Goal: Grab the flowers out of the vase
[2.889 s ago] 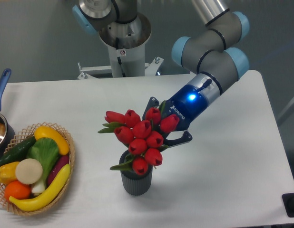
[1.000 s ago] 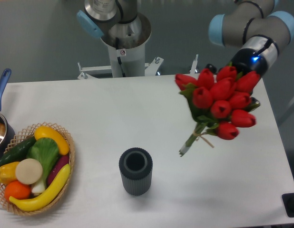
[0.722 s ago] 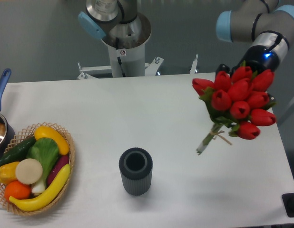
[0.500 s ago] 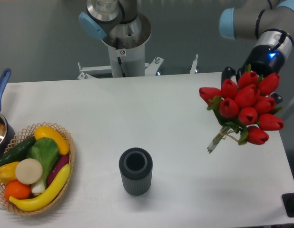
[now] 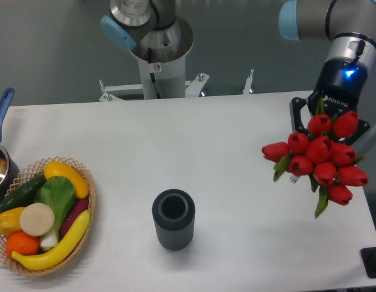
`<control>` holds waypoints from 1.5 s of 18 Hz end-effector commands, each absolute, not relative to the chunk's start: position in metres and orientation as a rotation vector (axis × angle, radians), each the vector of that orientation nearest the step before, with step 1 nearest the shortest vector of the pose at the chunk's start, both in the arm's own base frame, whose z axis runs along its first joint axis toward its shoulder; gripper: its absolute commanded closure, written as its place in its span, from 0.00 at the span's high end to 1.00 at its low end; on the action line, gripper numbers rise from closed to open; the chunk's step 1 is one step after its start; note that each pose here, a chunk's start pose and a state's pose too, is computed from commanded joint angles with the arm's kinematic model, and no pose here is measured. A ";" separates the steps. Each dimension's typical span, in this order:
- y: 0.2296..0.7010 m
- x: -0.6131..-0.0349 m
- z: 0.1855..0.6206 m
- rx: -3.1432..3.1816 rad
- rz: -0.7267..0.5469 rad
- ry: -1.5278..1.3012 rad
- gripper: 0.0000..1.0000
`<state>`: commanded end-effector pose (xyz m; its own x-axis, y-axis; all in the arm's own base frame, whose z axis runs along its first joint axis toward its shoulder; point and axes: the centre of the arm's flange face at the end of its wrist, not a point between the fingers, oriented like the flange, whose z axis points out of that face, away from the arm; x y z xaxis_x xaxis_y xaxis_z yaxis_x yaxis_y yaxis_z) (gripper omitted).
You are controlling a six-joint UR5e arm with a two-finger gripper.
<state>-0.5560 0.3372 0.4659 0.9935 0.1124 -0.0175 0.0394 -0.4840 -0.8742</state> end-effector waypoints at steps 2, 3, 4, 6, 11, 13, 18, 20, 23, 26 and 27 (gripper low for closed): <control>0.342 -0.550 0.466 -2.124 0.135 -0.070 0.37; 0.343 -0.549 0.462 -2.159 0.159 -0.066 0.37; 0.345 -0.548 0.461 -2.196 0.185 -0.067 0.37; 0.351 -0.545 0.458 -2.251 0.219 -0.069 0.37; 0.357 -0.540 0.452 -2.338 0.276 -0.062 0.34; 0.360 -0.538 0.448 -2.379 0.303 -0.054 0.33; 0.365 -0.534 0.442 -2.430 0.330 -0.044 0.34; 0.368 -0.529 0.438 -2.453 0.333 -0.038 0.34; 0.373 -0.517 0.423 -2.558 0.384 0.046 0.34; 0.380 -0.504 0.407 -2.685 0.398 0.126 0.34; 0.380 -0.501 0.404 -2.725 0.404 0.147 0.34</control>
